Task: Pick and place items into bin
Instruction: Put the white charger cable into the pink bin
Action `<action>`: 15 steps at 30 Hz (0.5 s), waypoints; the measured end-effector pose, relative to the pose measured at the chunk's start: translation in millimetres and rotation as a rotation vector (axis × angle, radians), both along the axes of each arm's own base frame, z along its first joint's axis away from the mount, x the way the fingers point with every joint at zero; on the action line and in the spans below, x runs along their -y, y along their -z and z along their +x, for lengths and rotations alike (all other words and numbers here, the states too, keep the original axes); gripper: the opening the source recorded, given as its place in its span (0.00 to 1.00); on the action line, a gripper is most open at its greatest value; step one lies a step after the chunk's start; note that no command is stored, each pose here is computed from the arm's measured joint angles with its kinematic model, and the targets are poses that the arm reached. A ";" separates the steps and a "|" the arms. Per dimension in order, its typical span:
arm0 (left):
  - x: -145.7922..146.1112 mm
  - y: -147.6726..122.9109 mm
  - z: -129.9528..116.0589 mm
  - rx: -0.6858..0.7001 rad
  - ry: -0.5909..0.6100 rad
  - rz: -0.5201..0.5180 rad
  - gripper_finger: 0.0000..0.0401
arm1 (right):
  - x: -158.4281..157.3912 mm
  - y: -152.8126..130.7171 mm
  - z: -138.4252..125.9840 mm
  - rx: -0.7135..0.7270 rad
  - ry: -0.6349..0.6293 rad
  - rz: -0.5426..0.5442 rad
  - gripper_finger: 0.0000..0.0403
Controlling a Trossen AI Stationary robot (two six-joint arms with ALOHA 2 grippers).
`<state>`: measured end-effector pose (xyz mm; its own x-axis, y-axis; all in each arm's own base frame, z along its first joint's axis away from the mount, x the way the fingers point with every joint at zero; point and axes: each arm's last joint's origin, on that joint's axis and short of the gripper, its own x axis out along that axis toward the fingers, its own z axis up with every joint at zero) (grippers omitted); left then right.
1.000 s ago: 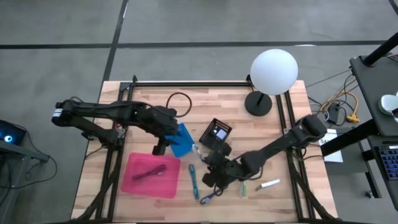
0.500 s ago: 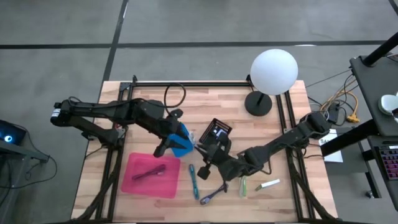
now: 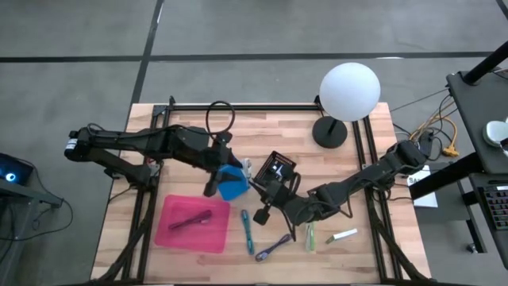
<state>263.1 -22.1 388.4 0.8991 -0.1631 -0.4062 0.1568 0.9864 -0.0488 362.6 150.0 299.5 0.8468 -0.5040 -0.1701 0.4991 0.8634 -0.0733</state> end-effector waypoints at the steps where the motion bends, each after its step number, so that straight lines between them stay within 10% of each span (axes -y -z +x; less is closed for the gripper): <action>1: -0.5 0.1 0.1 0.000 -0.014 0.007 0.38 | 0.0 0.1 0.0 -0.002 -0.001 -0.002 0.03; 15: -3.4 8.3 10.7 -0.029 -0.090 0.031 0.38 | 0.4 0.2 -0.8 -0.048 -0.015 -0.070 0.03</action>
<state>273.8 -18.7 380.1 0.8973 -0.0689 -0.4359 0.0663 0.9976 -0.0214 361.8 149.6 299.3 0.8459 -0.5037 -0.1755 0.4810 0.8625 -0.1571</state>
